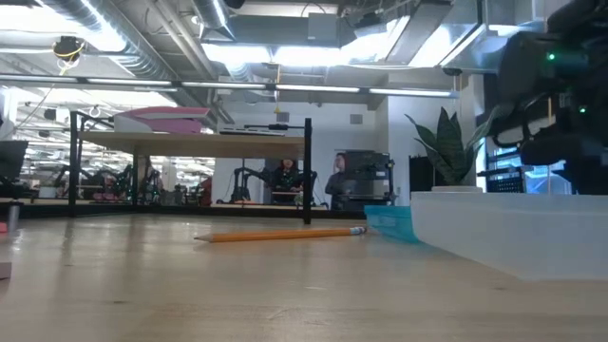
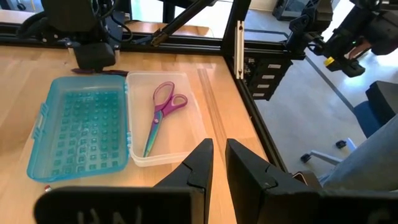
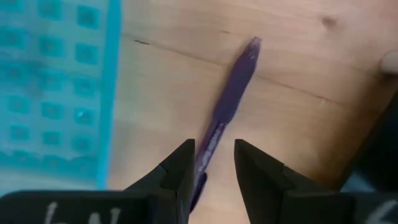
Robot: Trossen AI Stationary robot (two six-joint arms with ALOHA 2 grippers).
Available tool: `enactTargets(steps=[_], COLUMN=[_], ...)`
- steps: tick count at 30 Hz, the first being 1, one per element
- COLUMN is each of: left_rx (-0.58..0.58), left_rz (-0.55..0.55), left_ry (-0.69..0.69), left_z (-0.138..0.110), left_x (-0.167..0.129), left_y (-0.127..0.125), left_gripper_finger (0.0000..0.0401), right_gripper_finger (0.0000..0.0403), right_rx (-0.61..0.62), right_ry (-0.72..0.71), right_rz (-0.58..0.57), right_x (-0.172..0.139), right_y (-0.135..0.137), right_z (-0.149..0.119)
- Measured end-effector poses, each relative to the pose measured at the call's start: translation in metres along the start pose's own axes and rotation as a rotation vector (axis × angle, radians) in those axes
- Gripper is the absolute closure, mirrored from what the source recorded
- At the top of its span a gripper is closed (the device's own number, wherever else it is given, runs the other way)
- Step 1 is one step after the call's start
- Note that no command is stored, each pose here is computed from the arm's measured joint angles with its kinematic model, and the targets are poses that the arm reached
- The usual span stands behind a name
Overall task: Pack school essentials
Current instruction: Put the violet pen into the blue supply box
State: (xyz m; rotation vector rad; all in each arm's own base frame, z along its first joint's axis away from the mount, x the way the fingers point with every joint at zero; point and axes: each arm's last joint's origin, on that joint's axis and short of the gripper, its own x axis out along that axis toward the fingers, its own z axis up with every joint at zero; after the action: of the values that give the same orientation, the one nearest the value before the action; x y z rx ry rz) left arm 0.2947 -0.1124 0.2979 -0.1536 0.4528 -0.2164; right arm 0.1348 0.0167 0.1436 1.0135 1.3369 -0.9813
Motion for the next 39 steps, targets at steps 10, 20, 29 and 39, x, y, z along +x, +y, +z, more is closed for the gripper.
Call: enactTargets(steps=[10,20,29,39], left_rx=[0.000,0.011,0.018,0.017], left_rz=[0.000,0.000,0.000,0.000], left_ry=[0.000,0.000,0.001,0.000], left_z=[-0.0001,0.0000,-0.0001,0.0000], left_x=[0.0000,-0.0001,0.0000,0.0000], left_y=[0.0000,0.0000,0.0000,0.0000], left_gripper_finger=[0.0364,0.0364,0.0364,0.0364], right_gripper_finger=[0.0288,0.0342,0.0362,0.0361], right_rx=[0.007,0.007,0.007,0.002], right_ry=[-0.002,-0.003,-0.012,-0.038], right_rz=[0.022,0.020,0.016,0.003], right_x=[0.0102,0.0105,0.0107,0.0059], right_y=[-0.0030,-0.0031,-0.0034,-0.0017], right_z=[-0.0004,-0.0004,-0.0002,0.0009])
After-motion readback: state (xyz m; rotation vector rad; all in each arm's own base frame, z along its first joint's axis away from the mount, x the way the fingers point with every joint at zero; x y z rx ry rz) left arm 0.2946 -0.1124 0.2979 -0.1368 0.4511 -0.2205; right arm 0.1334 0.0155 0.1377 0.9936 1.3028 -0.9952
